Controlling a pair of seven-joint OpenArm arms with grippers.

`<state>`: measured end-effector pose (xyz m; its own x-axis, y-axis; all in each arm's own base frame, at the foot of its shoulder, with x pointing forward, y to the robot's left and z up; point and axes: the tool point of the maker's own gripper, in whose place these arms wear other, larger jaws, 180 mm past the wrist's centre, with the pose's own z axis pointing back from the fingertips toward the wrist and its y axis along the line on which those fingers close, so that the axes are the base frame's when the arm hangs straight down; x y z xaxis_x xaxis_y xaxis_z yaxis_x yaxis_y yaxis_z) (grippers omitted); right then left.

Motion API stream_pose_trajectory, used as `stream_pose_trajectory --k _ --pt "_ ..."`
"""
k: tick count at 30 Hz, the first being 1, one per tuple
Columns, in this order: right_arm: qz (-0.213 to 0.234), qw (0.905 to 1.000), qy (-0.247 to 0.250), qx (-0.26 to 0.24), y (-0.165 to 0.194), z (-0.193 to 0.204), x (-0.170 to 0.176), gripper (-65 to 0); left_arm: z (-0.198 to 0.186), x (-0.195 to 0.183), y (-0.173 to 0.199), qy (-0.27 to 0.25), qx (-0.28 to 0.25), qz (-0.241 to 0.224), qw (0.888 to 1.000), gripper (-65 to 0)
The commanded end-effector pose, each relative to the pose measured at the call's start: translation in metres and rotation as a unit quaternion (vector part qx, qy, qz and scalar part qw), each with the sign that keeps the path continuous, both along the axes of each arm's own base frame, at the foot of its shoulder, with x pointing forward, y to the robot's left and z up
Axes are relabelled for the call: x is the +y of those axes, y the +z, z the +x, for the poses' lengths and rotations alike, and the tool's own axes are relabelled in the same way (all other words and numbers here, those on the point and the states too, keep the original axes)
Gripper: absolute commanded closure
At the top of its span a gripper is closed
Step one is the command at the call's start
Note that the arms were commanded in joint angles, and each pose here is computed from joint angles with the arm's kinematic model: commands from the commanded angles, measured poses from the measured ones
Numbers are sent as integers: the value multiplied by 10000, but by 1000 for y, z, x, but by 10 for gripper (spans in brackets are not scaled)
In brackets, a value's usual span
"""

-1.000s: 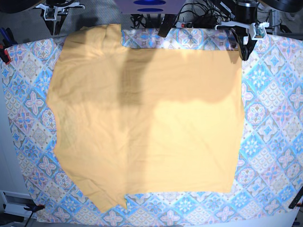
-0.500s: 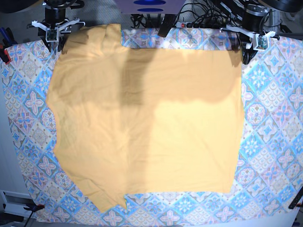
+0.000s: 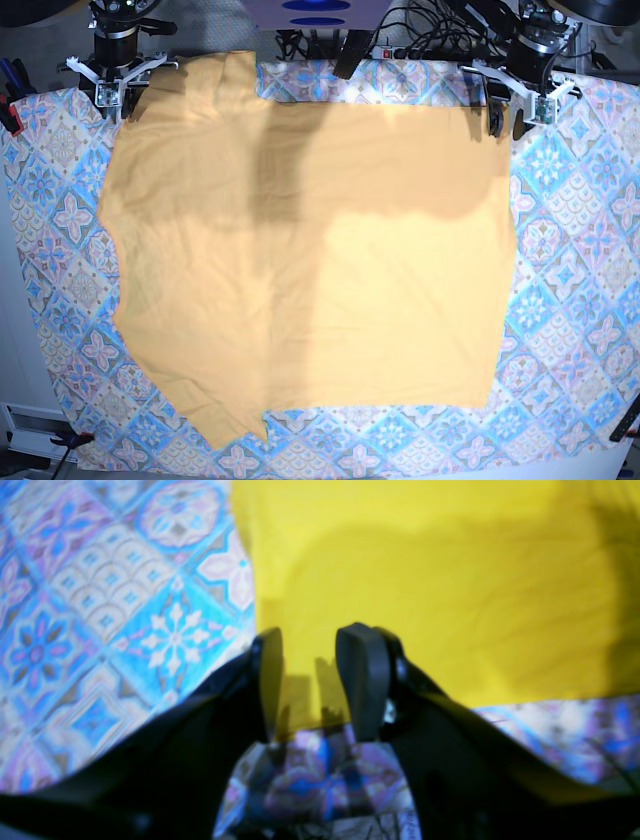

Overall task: Fold the T-shirt properly
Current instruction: 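Position both open grippers at the shirt's shoulder edges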

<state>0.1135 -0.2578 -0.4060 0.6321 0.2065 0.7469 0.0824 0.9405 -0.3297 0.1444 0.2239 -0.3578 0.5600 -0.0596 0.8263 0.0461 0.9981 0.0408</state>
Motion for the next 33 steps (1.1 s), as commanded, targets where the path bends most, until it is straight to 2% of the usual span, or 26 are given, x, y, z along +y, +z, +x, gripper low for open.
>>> stream_pose_trajectory --k 1,4,7,12,20,22,27,33 --pt "-99 9998 18 -165 9 4 -4 -218 2 5 8 0 -58 -77 10000 -243" --pt "-99 9998 18 -157 9 3 -4 -218 6 14 11 14 153 -480 9987 -253" --pt "-89 9998 14 -161 10 3 -3 -218 7 26 15 -198 493 -641 9965 -252" --pt "-72 9994 79 -321 20 11 2 -219 10 33 15 -666 919 -401 9927 -252" --pt "49 9979 -358 541 -2 11 -7 -219 1 44 1 -609 1336 -197 9890 -252" --pt "43 9979 -365 532 -2 12 -7 -219 -4 48 -5 -587 1467 -171 9873 -252" --pt "20 9977 -400 542 0 11 -10 -219 -12 46 -14 -1031 1664 -49 9806 -252" --pt "17 9979 -393 520 0 12 -10 -219 -23 54 -29 -893 1886 -167 9778 -252"
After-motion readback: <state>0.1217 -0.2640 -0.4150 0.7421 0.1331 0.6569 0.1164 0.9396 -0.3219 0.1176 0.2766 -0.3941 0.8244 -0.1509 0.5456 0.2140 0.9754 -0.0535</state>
